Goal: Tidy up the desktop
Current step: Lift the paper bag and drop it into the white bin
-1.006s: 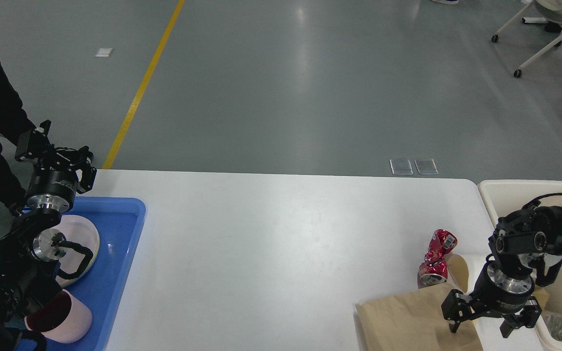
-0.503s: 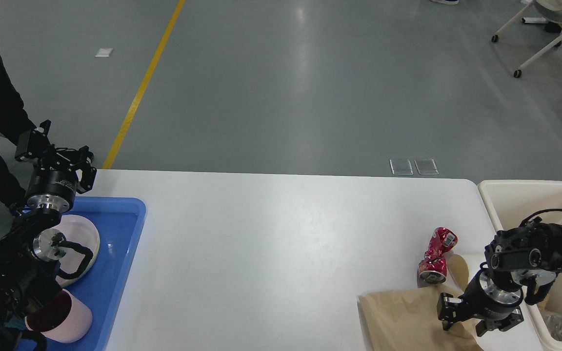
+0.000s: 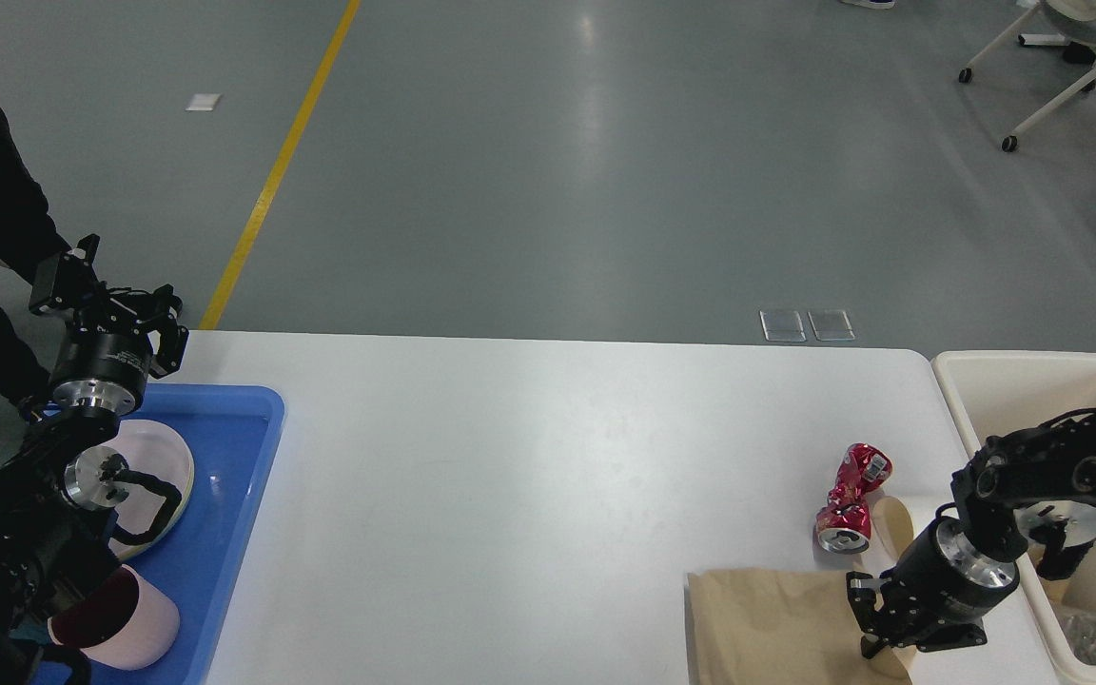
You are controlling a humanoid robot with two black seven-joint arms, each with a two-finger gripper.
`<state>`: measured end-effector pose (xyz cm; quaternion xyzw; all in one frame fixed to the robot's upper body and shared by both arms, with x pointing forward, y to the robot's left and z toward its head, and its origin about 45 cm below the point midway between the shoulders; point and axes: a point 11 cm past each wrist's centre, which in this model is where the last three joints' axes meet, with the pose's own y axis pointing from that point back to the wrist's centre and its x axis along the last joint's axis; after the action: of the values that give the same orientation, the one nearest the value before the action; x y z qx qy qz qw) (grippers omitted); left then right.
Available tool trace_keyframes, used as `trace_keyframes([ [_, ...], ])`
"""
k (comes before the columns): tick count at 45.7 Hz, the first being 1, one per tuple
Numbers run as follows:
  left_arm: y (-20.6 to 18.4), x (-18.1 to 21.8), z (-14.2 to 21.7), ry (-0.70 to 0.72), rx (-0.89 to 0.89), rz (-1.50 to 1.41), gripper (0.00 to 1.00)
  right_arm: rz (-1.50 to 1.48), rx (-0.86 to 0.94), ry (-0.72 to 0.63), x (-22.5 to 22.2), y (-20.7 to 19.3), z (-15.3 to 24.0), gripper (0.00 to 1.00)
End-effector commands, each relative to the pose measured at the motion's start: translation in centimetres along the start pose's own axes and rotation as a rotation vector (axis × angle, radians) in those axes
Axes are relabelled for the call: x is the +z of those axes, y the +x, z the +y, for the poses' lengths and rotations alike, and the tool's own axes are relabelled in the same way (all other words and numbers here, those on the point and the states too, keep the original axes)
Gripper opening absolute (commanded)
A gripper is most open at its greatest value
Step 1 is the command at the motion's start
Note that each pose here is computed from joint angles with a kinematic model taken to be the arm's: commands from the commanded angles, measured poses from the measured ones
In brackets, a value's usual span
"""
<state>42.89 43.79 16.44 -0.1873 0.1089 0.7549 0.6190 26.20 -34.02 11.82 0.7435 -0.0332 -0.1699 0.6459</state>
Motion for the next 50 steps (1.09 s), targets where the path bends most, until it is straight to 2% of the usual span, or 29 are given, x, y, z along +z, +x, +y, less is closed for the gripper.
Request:
trace_keyframes([
  [1, 0.0, 0.0, 0.0, 0.000, 0.000, 0.000, 0.96, 0.017, 0.058, 0.052, -1.5, 0.9, 3.7, 0.00],
  [8, 0.0, 0.0, 0.0, 0.000, 0.000, 0.000, 0.96, 0.047, 0.161, 0.143, -3.8, 2.2, 9.5, 0.00],
  [21, 0.0, 0.0, 0.0, 0.000, 0.000, 0.000, 0.96, 0.132, 0.353, 0.402, -8.3, 3.7, 22.3, 0.00],
  [25, 0.0, 0.0, 0.0, 0.000, 0.000, 0.000, 0.96, 0.141, 0.452, 0.467, -8.7, 4.2, 26.2, 0.00],
  [30, 0.0, 0.0, 0.0, 0.000, 0.000, 0.000, 0.96, 0.111, 0.565, 0.485, -7.8, 5.8, 29.7, 0.00],
  [36, -0.1, 0.0, 0.0, 0.000, -0.001, 0.000, 0.96, -0.013, 0.684, 0.454, -3.8, 8.9, 31.5, 0.00],
  [44, 0.0, 0.0, 0.0, 0.000, 0.001, -0.001, 0.96, -0.228, 0.740, 0.336, 4.1, 12.1, 27.9, 0.00],
  [50, 0.0, 0.0, 0.0, 0.000, 0.000, 0.000, 0.96, -0.420, 0.827, 0.184, 12.4, 13.2, 24.3, 0.00],
])
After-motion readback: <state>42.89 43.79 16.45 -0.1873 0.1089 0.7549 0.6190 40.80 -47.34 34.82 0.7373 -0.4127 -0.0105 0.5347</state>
